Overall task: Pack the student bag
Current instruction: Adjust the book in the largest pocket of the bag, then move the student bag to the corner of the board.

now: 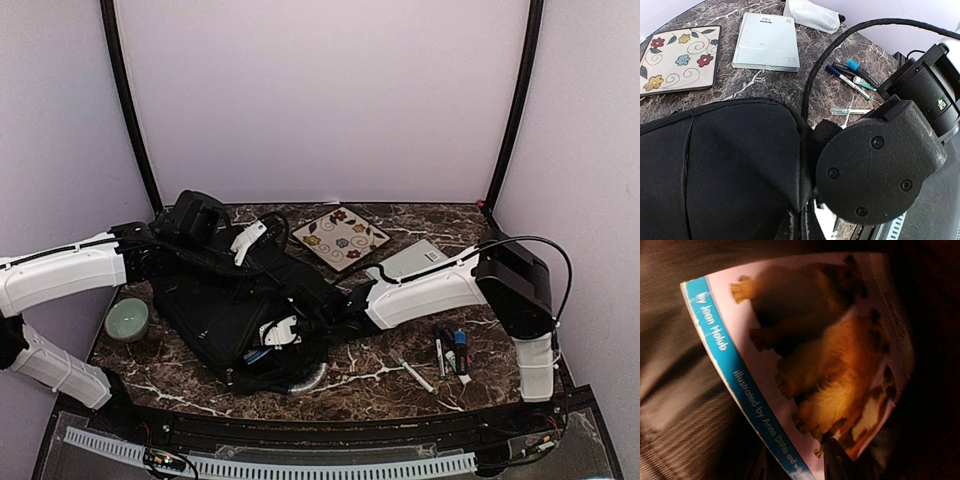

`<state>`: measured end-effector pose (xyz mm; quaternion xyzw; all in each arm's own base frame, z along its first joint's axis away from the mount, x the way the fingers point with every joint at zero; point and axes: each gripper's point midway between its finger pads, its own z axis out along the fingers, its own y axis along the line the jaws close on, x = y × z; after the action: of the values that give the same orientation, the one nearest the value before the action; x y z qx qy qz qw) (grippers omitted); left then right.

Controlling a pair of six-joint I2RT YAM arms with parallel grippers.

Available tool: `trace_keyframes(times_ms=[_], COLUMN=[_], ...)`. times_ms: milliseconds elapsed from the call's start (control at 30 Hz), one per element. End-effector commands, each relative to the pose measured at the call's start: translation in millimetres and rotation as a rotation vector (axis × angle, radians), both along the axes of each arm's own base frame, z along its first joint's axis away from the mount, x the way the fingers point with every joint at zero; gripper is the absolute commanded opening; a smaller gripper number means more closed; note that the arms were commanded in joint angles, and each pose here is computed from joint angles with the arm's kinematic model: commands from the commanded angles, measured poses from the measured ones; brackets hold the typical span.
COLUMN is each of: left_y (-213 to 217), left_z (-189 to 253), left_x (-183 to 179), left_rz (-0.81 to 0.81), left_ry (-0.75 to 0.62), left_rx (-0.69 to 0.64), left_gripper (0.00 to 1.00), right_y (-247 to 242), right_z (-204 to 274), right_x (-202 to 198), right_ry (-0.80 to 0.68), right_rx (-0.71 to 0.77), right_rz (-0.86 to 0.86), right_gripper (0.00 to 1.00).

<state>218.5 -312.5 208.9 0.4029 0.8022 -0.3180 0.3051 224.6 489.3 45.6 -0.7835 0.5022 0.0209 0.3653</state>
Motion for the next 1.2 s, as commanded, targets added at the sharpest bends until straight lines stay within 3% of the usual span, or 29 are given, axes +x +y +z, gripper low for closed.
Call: trace_keyframes(times_ms=[0,167,300,533,833,1000,1167], left_y=[-15.9,-18.7,-16.9,-8.0,19.0,29.5,49.2], left_z=[39.3,37.9,36.2,31.4,18.9,40.2,58.6], left_x=[-3.5,-4.8,-3.5,7.5,20.8,13.8,5.9], left_rz=[-0.074,-0.089,-0.079,-0.002,0.126,0.185,0.244], left_ry=[-0.057,-0.05,-0.056,-0.091,-0.142,-0.113,-0.15], left_rx=[-0.107,-0.112,-0.107,-0.075,0.034,-0.011,-0.054], left_gripper=[0.0,0.0,0.0,0.0,0.0,0.0,0.0], right_y=[24.1,33.1,29.0,7.9,-49.2,-76.9,-111.8], right_z=[41.9,47.4,34.8,35.9,62.5,83.2,110.0], right_x=[45.7,72.8,70.7,4.3,-72.5,-91.7,-81.5], right_ry=[-0.114,-0.107,-0.08,0.144,0.439,0.569,0.603], right_rx=[0.172,0.245,0.23,0.137,0.031,-0.014,0.008], right_rz=[-0.168,-0.296,-0.301,-0.081,0.052,0.041,-0.004], right_gripper=[0.39,0.36,0.38,0.46,0.47,0.47,0.47])
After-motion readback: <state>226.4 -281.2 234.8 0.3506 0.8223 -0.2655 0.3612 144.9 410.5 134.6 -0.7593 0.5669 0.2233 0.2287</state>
